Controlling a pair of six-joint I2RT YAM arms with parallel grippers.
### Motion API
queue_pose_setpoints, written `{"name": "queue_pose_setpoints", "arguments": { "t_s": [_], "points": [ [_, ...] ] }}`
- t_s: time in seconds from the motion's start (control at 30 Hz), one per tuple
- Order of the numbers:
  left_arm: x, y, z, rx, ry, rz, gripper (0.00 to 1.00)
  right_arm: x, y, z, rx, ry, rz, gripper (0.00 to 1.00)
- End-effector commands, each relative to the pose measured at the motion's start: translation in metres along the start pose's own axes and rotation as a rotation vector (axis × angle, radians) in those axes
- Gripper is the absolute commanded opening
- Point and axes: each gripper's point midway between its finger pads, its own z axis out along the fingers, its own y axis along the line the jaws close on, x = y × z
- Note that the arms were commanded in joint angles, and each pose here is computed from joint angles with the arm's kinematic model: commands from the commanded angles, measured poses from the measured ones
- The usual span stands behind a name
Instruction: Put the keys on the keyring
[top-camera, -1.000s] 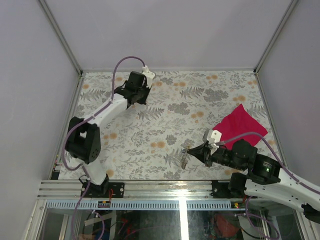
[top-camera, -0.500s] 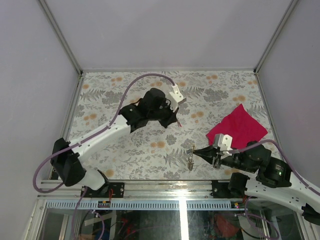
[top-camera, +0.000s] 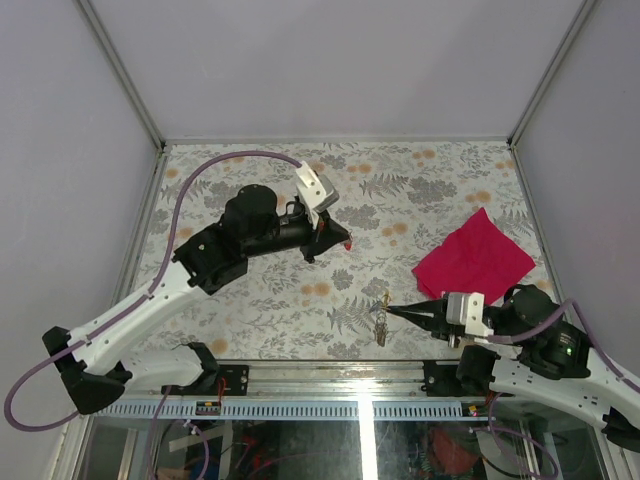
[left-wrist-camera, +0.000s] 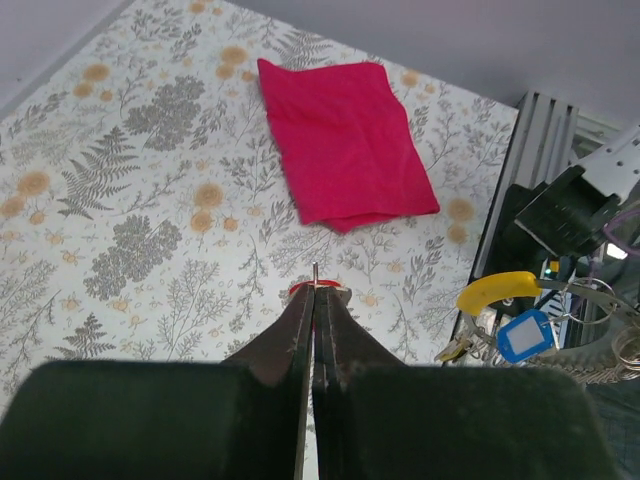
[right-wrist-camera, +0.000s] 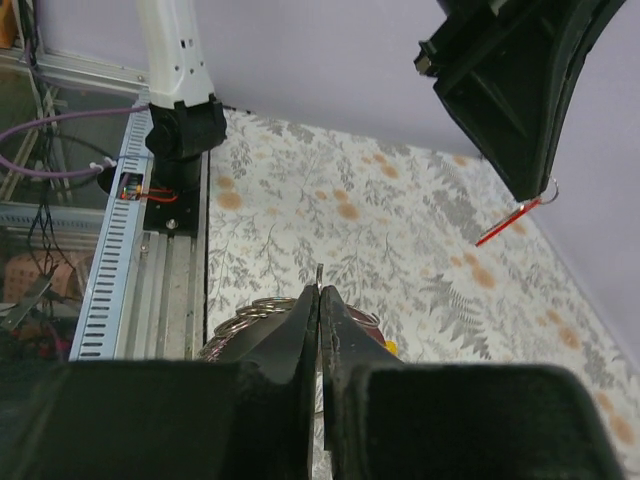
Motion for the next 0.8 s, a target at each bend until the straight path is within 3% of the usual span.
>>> {"name": "queue_pose_setpoints", "arguments": {
  "t_s": [0.0, 0.27, 0.47, 0.77],
  "points": [
    [-0.025, -0.009, -0.007, 0.032, -0.089, 0.005, 0.00, -0.065, -0.006, -0.001, -0.009, -0.252, -0.172, 0.00],
    [-0.038, -0.042, -0.030, 0.198, -0.167, 0.138, 0.00, -0.092, -0.008, 0.001, 0.007, -0.392, -0.194, 0.00],
    [-0.046, -0.065, -0.047, 0.317, -0.236, 0.241, 0.00, -0.103, -0.010, 0.008, 0.010, -0.464, 0.012, 0.00],
    [-0.055, -0.076, -0.056, 0.364, -0.275, 0.284, 0.00, -0.113, -0.015, 0.028, -0.009, -0.463, 0.259, 0.00]
  ]
}}
